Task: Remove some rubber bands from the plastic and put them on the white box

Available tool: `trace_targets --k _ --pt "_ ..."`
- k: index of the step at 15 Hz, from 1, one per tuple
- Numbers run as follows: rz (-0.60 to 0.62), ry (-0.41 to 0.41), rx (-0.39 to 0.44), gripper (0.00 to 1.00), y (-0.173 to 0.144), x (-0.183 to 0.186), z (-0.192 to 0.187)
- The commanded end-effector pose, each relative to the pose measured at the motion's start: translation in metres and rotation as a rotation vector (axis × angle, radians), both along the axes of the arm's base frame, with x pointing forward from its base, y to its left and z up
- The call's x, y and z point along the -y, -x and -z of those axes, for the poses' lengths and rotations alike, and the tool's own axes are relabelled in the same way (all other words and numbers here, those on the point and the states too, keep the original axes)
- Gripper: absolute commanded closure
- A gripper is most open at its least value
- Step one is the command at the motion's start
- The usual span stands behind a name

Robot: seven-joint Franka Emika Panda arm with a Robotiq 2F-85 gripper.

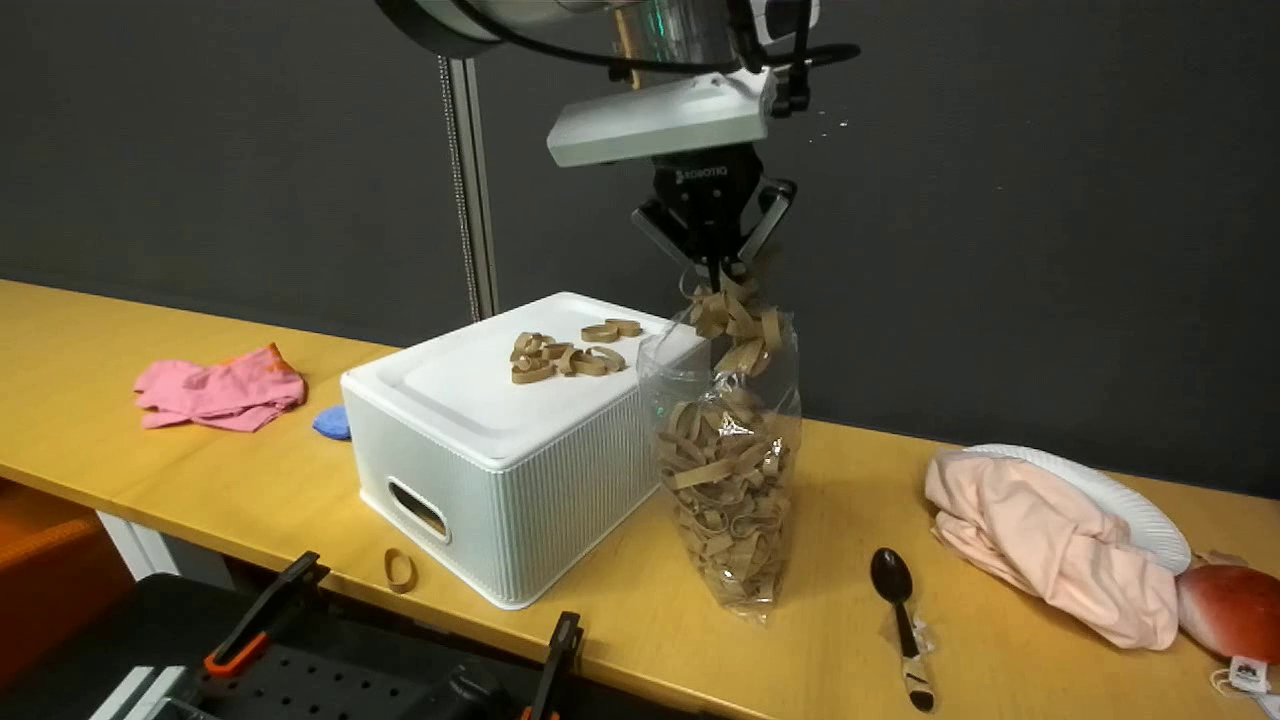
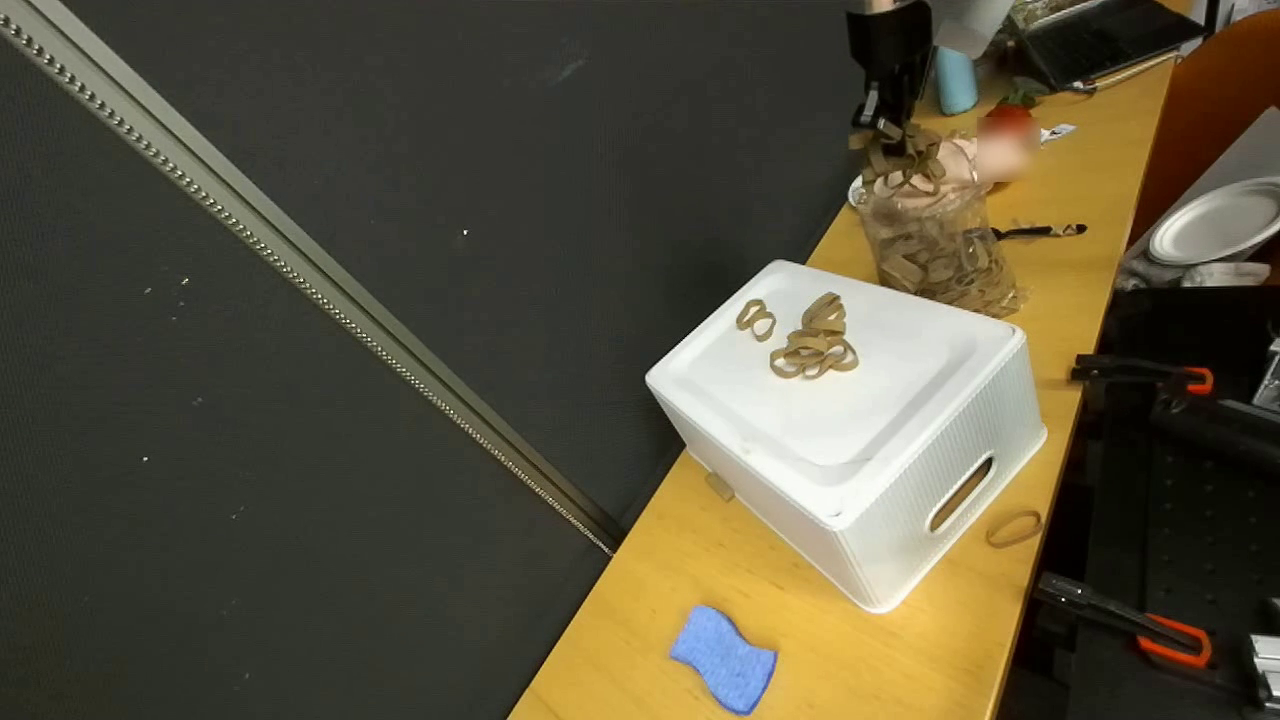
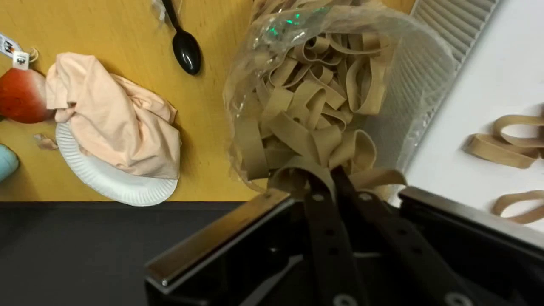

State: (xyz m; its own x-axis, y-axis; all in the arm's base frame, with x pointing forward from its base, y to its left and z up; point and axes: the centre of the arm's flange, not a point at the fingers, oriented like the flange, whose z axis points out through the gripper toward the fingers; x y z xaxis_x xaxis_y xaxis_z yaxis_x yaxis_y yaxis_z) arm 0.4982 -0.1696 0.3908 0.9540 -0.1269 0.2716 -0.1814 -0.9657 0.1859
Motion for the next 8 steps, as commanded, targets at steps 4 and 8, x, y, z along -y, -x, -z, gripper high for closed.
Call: trace_targets --k 4,8 --pt "-0.031 -0.012 0.019 0.98 -0.003 -0.019 -0.029" --pt "-0.057 -0.002 0.030 0.98 -0.021 -0.031 -0.039"
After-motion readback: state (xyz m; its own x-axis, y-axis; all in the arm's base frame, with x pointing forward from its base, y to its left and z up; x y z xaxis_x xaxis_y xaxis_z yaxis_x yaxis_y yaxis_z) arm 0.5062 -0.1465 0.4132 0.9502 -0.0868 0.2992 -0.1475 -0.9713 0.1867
